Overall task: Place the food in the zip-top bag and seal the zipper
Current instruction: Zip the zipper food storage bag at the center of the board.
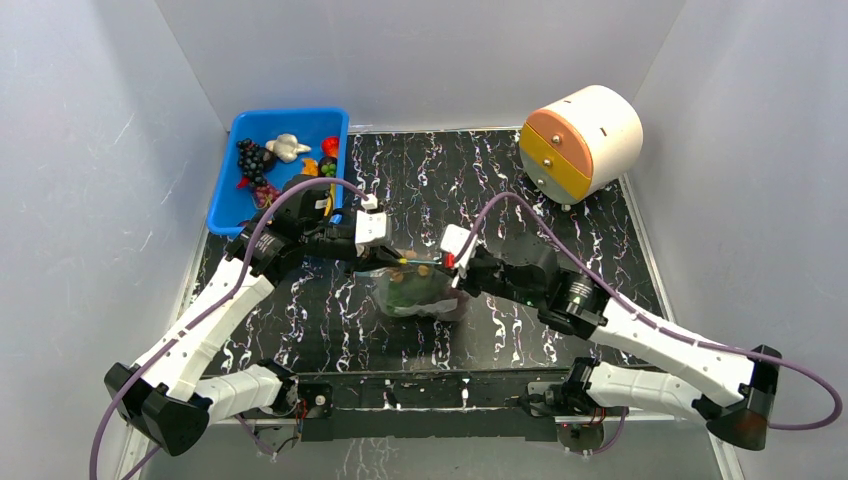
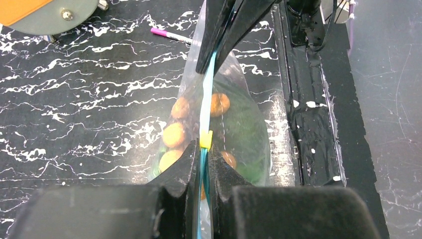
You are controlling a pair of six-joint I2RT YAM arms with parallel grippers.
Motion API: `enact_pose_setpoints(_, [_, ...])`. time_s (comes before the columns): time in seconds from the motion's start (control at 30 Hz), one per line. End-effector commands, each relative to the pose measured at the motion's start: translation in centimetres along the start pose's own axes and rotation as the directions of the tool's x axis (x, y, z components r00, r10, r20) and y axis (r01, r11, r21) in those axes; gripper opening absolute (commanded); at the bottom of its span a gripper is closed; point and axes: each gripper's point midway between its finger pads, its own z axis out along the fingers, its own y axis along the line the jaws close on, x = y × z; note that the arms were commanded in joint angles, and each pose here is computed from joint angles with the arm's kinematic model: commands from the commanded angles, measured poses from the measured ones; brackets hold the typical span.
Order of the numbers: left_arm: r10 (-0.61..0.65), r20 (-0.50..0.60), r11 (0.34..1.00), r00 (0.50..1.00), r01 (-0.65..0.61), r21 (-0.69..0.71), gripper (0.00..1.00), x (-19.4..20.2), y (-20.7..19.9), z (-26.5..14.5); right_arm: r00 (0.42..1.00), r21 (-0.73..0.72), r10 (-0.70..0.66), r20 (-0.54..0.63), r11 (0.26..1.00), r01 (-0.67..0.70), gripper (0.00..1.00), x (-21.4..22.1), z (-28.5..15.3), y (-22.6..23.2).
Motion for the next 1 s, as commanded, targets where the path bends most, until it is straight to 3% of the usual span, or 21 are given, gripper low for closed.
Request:
enact_pose_setpoints(0.0, [-0.006, 0.007, 0.999, 1.0, 0.007, -0.05, 0.0, -0.9, 0.3, -1.3, 1.0, 0.242, 0.016, 0.02, 0.97, -0.021, 0.0, -0.8, -3.3, -5.2])
enact_pose_setpoints(0.43, [-0.043, 0.012, 0.994, 0.999, 0.044, -0.104, 0.0, -0.7, 0.4, -1.6, 0.998, 0.462, 0.063, 0.005, 0.885, -0.058, 0.0, 0.4, -7.0, -9.0])
enact_pose_setpoints(0.97, [-0.105, -0.108, 0.961, 0.989, 0.073, -0.268, 0.0, 2.3, 0.4, -4.0, 0.991, 0.372, 0.134, -0.017, 0.921, -0.118, 0.0, 1.8, -6.1, -6.9])
